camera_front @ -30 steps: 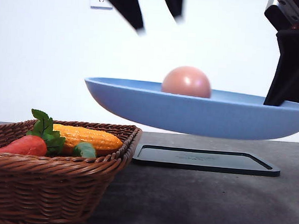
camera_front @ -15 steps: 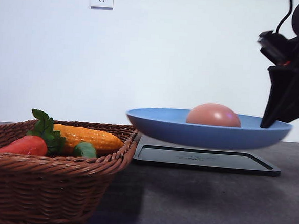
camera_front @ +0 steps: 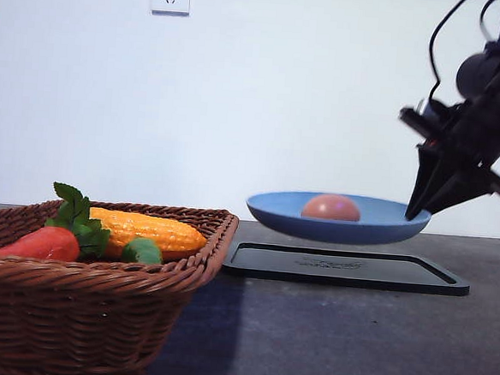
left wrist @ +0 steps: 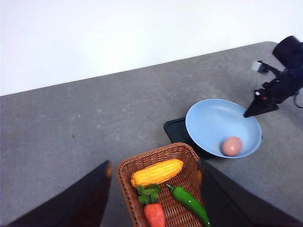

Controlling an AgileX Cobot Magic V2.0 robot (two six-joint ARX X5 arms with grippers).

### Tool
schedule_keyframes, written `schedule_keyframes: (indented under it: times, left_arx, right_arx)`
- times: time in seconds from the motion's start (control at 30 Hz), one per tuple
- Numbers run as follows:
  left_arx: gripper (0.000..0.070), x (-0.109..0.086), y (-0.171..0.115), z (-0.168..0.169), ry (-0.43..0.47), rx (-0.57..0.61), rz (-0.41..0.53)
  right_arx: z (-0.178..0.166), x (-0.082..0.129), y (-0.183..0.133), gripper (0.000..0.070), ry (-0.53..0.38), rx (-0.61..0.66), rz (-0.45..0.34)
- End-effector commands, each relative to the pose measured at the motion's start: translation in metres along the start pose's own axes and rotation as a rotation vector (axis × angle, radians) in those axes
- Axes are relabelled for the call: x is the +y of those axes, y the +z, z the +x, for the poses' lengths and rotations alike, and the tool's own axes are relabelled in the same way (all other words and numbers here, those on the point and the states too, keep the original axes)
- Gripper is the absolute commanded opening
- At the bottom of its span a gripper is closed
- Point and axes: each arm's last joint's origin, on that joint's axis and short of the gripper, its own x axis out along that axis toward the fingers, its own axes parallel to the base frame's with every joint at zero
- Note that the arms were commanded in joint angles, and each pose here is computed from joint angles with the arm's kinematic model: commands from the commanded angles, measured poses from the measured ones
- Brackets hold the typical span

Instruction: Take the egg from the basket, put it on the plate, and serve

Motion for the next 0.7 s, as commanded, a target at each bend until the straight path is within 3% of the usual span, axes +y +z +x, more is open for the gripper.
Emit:
schedule_keyframes:
  times: [0.0,0.2,0.37,0.53,0.67]
  left_arx:
    - [0.037,0.0,0.003,-0.002,-0.004,-0.012,-0.021]
    - [0.037,-0.001,0.004,0.0,-0.003,-0.008,-0.018]
    - [0.037,-0.002,0.004,0.001,-0.003,-0.006,-0.017]
    - [0.037,-0.004,0.005,0.003,-0.002,-0.004,-0.016]
    - [0.037,-0.007,0.006,0.008,0.001,0.01,-0.003]
  right_arx:
    - [0.011,-0.007,0.01,0.0,0.01,0.007,0.02]
    - [0.035,-0.022,0.024,0.0,0.007,0.033,0.069]
    - [0.038,-0.023,0.027,0.001,0.008,0.02,0.06]
    - [0.036,-0.022,0.03,0.0216,0.009,0.01,0.057]
    - [0.029,-0.02,0.032,0.0226,0.006,0.014,0.059]
